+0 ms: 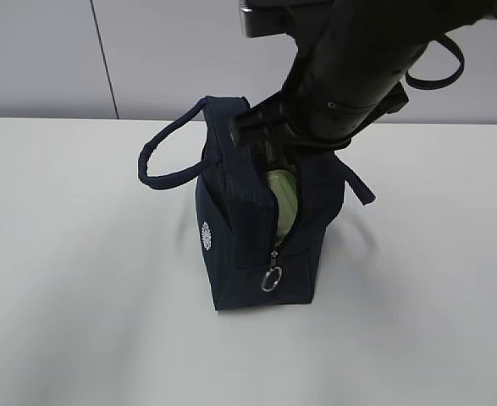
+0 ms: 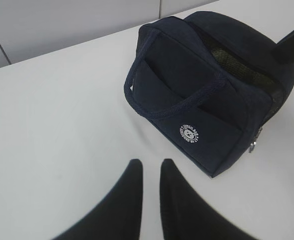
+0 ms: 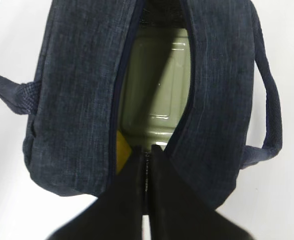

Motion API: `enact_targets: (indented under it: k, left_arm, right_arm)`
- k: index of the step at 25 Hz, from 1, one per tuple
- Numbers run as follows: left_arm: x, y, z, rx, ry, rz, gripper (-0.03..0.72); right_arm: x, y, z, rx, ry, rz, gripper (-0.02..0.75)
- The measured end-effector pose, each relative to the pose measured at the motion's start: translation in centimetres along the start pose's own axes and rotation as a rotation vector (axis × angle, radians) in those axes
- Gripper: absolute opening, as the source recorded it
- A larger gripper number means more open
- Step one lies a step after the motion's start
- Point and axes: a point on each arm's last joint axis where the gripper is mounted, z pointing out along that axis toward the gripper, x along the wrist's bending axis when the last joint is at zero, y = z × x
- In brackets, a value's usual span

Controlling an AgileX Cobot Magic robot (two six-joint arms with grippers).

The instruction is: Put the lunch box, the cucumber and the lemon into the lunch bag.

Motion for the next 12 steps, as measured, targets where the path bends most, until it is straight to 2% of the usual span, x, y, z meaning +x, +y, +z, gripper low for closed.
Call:
enact_targets:
  k: [7, 12]
  left_arm:
    - [0.0, 0.0, 0.0, 0.000, 0.000, 0.000, 0.058]
    - [0.0, 0.0, 0.0, 0.000, 0.000, 0.000, 0.058]
  right_arm:
    - [-0.5, -0.9, -0.1, 0.102, -0.043, -0.113, 0.001]
    - [-0.6, -2.3, -0.8, 0.095, 0.005, -0.109, 0.029]
